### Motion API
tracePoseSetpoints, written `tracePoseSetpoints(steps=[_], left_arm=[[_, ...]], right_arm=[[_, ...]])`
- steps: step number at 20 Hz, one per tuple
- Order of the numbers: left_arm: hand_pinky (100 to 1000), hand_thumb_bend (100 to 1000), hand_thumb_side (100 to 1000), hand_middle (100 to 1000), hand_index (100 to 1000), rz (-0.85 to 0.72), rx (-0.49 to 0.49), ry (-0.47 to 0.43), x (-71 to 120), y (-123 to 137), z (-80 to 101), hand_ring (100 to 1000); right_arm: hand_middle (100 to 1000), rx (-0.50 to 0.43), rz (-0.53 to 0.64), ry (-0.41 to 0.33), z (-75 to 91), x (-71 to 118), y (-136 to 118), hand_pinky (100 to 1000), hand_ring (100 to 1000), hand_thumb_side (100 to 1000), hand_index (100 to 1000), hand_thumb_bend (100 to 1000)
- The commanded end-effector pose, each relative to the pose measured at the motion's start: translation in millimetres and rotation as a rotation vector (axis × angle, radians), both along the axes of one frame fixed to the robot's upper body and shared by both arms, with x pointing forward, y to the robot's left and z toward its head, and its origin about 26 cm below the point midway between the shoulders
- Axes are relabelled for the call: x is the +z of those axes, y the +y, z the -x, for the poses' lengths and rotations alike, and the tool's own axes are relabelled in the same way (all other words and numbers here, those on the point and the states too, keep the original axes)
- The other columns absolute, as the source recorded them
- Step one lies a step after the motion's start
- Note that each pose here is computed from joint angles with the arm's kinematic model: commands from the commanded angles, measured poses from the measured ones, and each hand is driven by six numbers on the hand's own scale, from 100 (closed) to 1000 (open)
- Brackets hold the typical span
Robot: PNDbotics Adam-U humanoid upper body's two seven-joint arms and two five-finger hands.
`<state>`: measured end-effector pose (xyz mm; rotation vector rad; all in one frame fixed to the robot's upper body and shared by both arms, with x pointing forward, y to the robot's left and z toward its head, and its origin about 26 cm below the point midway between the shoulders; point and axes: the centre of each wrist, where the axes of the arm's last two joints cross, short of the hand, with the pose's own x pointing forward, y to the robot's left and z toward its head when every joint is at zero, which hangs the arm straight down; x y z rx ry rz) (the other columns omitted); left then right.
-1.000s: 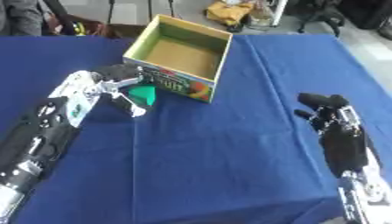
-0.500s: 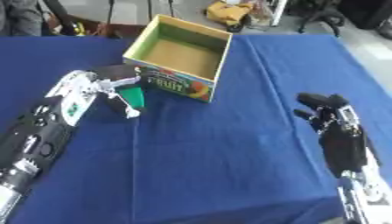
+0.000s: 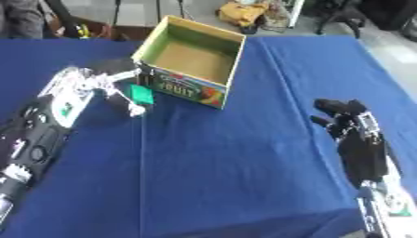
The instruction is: Pick up objects on the table and place them in the box.
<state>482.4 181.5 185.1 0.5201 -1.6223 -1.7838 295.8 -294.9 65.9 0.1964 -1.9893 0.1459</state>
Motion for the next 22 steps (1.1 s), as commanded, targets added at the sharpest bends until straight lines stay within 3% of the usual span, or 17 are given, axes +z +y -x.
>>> tracePoseSetpoints(steps=[1, 14, 22], left_arm=[[452, 165, 100, 592, 829, 0.034, 0.007, -0.085, 35.0, 3, 0.8, 332], [443, 138, 100, 579, 791, 0.325, 0.289, -0.324, 61.7, 15, -6.7, 325], [455, 184, 100, 588, 792, 0.330, 0.434, -0.428, 68.2, 44, -15.0, 342]], right_arm=[[774, 0.000, 0.014, -0.023, -1.3, 7.6, -4, 834, 906, 904, 755, 100], [774, 0.033, 0.023, -0.032, -5.6, 11.2, 3, 835, 907, 920, 755, 100], [774, 0.062, 0.029, -0.040, -10.1, 14.4, 11, 835, 907, 934, 755, 100]])
